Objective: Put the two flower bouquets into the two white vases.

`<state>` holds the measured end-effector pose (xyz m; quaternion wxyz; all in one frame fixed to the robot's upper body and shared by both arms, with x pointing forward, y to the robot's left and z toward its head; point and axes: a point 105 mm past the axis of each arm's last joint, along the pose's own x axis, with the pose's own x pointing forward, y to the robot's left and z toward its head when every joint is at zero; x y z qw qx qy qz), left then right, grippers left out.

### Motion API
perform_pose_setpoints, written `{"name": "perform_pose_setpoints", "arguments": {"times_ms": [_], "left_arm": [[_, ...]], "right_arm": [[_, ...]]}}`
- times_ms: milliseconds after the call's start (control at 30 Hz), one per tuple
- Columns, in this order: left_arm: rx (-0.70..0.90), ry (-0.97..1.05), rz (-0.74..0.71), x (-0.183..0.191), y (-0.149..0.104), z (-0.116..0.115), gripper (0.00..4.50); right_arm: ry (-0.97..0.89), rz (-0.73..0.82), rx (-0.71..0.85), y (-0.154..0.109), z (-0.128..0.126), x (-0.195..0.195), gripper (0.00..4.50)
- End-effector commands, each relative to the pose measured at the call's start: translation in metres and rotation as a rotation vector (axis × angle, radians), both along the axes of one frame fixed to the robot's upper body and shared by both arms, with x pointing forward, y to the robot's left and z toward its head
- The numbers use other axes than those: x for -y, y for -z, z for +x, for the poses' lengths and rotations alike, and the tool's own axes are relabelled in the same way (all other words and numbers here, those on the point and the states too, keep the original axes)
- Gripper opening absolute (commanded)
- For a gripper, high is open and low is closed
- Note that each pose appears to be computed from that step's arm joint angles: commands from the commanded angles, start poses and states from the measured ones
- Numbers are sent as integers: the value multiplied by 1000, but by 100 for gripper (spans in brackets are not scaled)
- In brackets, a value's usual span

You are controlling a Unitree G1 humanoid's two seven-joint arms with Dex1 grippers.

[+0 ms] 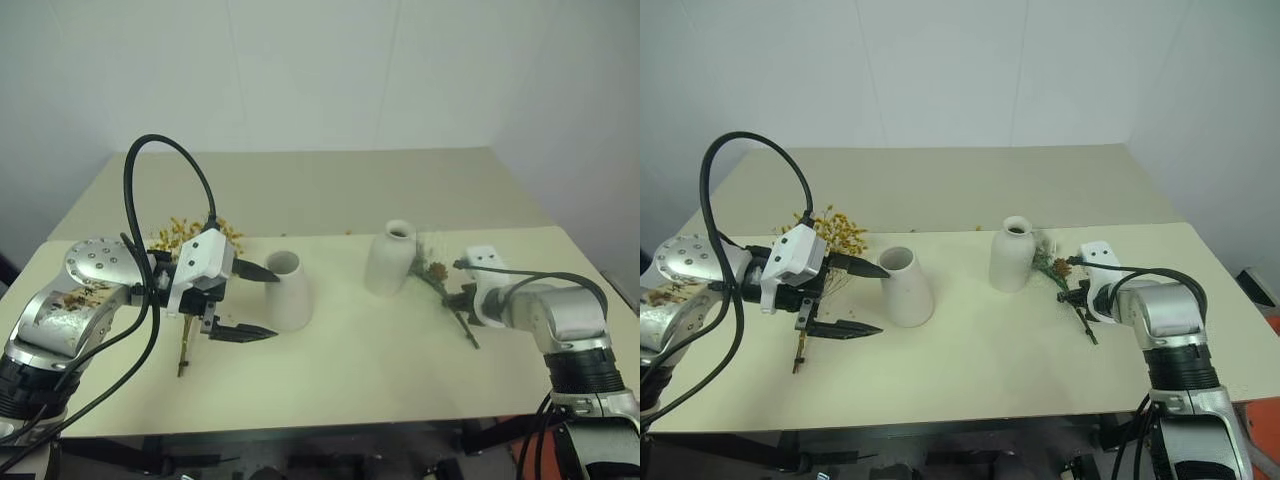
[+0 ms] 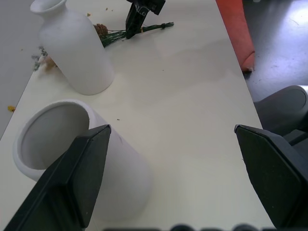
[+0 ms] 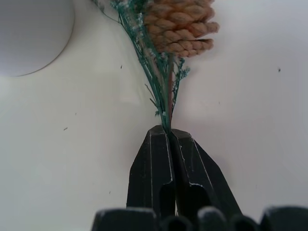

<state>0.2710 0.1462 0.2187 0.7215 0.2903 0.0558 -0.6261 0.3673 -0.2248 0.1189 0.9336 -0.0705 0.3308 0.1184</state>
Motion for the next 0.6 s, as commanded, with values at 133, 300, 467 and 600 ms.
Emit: {"name": "perform_pose_setpoints", "arguments": {"times_ms": [133,300,467,600], "left_arm": [[66,-14,-9,-2,-10,-1,450],[76,-25,-17,-4,-11,1,450],[82,-15,-25,-3,-13,1,450],[86,-11,-28,-2,-14,2,450]], "right_arm": [[108,-36,104,-23,3,23,8],[287,-170,380,-71,12,50,8],[374,-307,741,-136,16,52,8],[456,-206,978,-176,18,40,8]]}}
